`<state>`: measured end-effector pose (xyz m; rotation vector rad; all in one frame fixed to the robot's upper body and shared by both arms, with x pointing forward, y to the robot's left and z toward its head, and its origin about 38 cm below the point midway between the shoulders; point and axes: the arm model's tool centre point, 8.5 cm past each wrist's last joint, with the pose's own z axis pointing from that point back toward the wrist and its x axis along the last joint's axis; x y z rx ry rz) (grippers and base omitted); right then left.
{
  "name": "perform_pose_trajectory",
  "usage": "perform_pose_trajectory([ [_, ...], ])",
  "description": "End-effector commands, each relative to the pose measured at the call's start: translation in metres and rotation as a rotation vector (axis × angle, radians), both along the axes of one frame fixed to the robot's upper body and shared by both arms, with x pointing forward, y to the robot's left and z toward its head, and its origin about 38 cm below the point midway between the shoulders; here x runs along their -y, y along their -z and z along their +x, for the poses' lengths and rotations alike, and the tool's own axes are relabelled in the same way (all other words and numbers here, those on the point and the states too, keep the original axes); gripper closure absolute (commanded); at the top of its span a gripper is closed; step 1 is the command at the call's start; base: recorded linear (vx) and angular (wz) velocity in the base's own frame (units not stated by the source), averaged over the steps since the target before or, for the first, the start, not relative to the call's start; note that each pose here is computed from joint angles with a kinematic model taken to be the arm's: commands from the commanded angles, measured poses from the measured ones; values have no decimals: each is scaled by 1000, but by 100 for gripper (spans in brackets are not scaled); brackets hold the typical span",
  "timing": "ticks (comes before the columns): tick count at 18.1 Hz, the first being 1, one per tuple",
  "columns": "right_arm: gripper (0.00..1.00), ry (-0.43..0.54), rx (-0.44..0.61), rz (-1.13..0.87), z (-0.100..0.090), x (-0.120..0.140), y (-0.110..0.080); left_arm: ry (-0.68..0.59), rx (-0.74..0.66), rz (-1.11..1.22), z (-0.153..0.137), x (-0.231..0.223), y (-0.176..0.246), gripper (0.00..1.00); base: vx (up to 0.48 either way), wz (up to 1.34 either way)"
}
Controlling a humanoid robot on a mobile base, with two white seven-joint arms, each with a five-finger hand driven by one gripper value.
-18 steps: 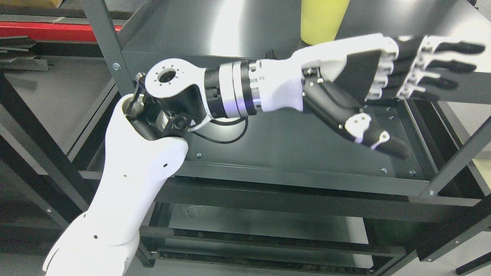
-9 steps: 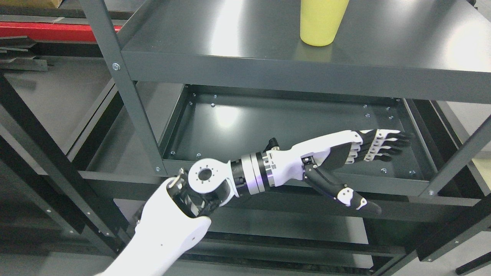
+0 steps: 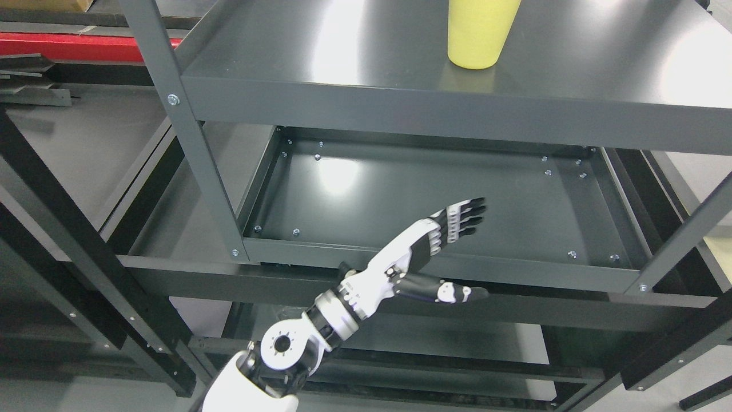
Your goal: Place yellow IKEA cup on middle right shelf
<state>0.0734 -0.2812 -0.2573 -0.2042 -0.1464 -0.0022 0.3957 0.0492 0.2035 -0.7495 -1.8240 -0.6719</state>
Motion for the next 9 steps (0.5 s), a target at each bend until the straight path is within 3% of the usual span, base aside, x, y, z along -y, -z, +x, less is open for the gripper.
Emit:
perform_pose_trajectory([
  [1, 1, 8, -14, -11, -9, 10, 0, -254, -105, -57, -16, -80, 65, 2, 0, 0],
  [5, 1, 8, -14, -11, -9, 10, 0, -322, -14, -114, -26, -101, 50, 2, 0, 0],
  [9, 1, 8, -12, -11, -9, 10, 0, -523, -4, -176, -26, -130, 39, 2, 0, 0],
])
